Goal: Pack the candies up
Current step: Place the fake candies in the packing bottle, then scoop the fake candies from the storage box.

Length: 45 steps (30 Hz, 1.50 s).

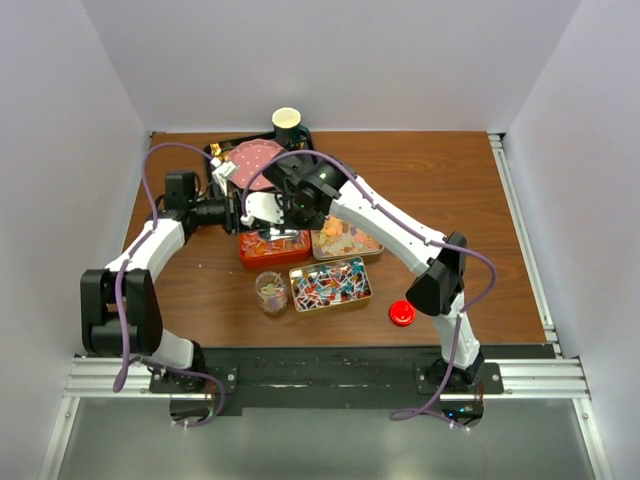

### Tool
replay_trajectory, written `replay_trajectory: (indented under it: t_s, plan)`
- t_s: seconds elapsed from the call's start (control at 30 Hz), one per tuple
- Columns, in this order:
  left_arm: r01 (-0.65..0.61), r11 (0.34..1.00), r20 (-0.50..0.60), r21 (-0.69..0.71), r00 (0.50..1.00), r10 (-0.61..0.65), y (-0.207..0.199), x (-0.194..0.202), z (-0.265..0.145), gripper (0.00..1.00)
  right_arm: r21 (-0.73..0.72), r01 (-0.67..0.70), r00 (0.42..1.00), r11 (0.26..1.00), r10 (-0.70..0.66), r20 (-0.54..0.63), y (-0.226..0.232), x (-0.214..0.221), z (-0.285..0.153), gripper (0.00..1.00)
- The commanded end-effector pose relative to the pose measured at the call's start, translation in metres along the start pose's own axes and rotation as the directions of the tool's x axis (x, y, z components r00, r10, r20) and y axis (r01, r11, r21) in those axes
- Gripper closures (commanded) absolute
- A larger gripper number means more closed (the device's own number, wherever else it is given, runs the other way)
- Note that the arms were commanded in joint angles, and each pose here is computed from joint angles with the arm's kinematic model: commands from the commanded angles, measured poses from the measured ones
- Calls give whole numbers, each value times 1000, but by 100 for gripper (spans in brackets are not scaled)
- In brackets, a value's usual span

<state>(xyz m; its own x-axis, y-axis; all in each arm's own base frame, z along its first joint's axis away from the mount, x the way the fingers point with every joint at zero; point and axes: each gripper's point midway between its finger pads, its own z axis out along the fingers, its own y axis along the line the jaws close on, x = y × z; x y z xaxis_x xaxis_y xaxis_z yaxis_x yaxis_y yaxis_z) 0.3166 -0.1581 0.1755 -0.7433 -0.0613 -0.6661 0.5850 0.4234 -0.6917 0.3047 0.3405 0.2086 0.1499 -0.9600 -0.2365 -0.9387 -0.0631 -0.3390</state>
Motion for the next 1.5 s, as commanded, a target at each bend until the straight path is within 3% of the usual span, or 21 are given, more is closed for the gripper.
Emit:
replay_trajectory:
  t_s: [0.0,0.1,0.13,0.23,0.27,0.33,0.37,0.63,1.0,1.47]
  plan:
    - [-59,998,17,-24,998,60,11,-23,4,96,75,-21,978,997,5,207,-9,-27,-51,100]
    - [-83,996,4,18,997,83,8,-27,6,68,90,-54,984,995,37,174,-12,-16,-44,100]
    - [-93,995,-6,39,996,93,2,-29,5,53,92,-70,988,993,56,145,-14,-7,-40,100]
    - [-197,980,-10,3,980,197,3,-33,0,31,98,-219,974,971,212,77,-33,39,-29,100]
    - [-228,974,-13,-21,974,227,8,-33,0,28,98,-261,964,960,255,72,-34,47,-28,100]
    - [-243,967,-34,-79,970,241,23,-28,-1,6,116,-292,956,949,291,26,-36,68,-26,100]
    - [-296,953,-64,-69,954,292,23,-22,8,0,125,-311,950,942,312,8,-38,79,-25,100]
    - [-448,878,-238,-169,883,405,58,7,54,0,75,-377,910,923,385,-155,-21,147,-11,100]
    - [-367,896,-270,-251,915,300,96,14,72,0,-1,-452,835,892,423,-352,4,191,12,100]
    - [-290,926,-237,-241,943,233,102,18,83,0,-29,-490,797,871,434,-420,6,197,46,100]
